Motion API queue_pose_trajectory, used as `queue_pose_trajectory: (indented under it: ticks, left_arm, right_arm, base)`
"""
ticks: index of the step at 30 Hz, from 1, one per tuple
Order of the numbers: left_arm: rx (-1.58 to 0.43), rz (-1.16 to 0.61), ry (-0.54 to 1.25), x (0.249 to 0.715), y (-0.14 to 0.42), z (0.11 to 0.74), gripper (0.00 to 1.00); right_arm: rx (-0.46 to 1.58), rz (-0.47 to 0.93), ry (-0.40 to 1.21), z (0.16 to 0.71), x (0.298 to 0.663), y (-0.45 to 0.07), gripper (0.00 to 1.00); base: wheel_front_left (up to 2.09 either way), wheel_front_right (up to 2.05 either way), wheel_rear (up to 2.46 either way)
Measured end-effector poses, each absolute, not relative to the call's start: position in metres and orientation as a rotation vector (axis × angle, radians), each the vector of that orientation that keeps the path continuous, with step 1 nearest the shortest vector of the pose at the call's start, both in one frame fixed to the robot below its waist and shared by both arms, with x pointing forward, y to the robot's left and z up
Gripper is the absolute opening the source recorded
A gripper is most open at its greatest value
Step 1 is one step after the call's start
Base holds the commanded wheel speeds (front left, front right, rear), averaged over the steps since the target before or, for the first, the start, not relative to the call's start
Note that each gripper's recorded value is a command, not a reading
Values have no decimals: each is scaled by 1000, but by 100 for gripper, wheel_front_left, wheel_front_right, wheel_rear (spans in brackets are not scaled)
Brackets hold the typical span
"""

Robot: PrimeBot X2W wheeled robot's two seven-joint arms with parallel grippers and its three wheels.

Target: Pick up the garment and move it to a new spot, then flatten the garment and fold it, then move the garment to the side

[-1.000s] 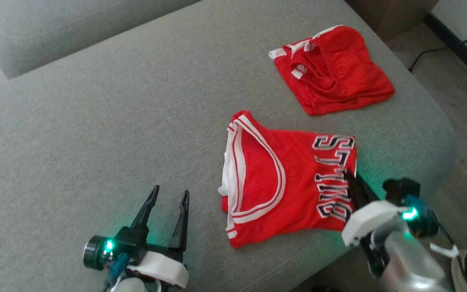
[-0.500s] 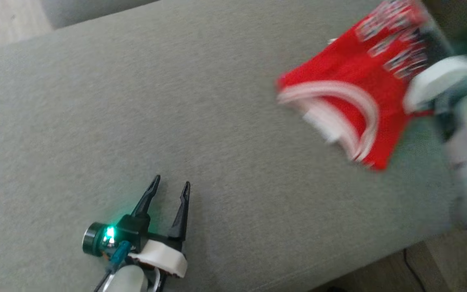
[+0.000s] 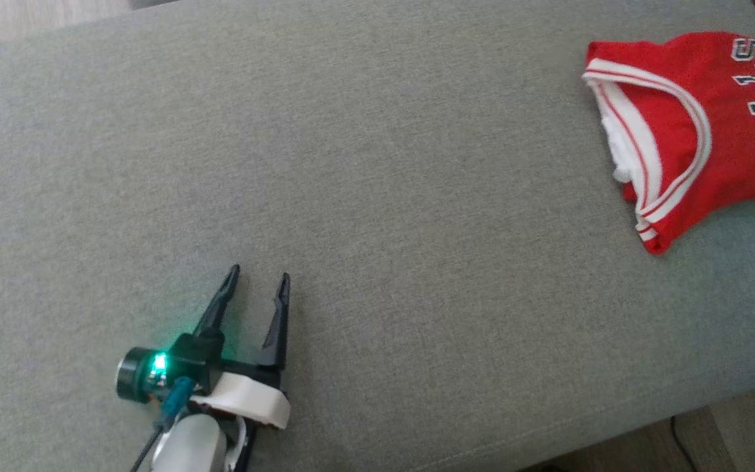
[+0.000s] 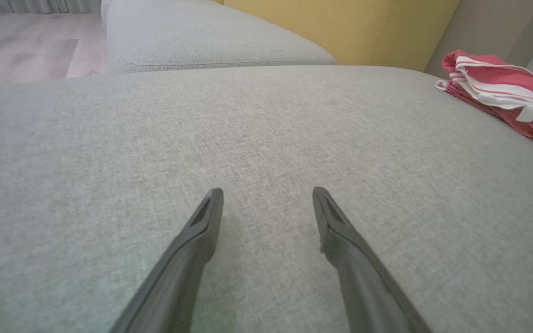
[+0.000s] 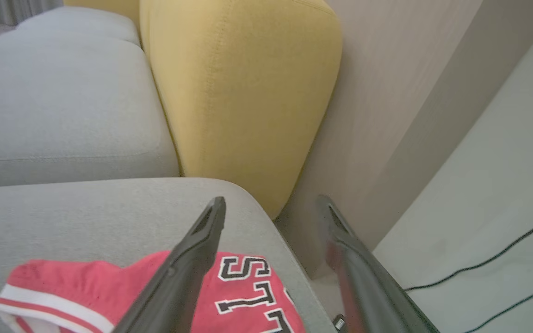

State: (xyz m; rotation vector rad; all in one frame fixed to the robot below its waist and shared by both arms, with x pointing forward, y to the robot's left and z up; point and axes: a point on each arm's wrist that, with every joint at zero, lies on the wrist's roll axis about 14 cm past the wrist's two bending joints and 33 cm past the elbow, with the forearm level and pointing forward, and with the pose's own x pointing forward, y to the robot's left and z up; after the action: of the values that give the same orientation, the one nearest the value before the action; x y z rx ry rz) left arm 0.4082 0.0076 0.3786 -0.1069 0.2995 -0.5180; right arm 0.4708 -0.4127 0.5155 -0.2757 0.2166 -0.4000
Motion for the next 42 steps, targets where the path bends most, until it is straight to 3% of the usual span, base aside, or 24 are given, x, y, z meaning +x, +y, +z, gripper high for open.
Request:
queue_pose_trajectory:
  ticks: [9, 19, 27, 42]
  left_arm:
    - [-88, -399, 255, 426, 37, 390, 100]
    - [-85, -259, 220, 425, 82, 404, 100]
    - [-96, -171, 242, 403, 110, 402, 100]
    - [-127, -24, 222, 361, 159, 414, 100]
  right_arm:
    - [-145, -185, 23, 526, 498, -298, 100]
    - [39, 30, 184, 431, 423, -199, 100]
    - [83, 63, 127, 447, 424, -183, 100]
    - [110, 149, 179, 433, 398, -147, 100]
  base:
    - [0, 0, 0]
    - [0, 0, 0]
    - [0, 0, 0]
    - [0, 0, 0]
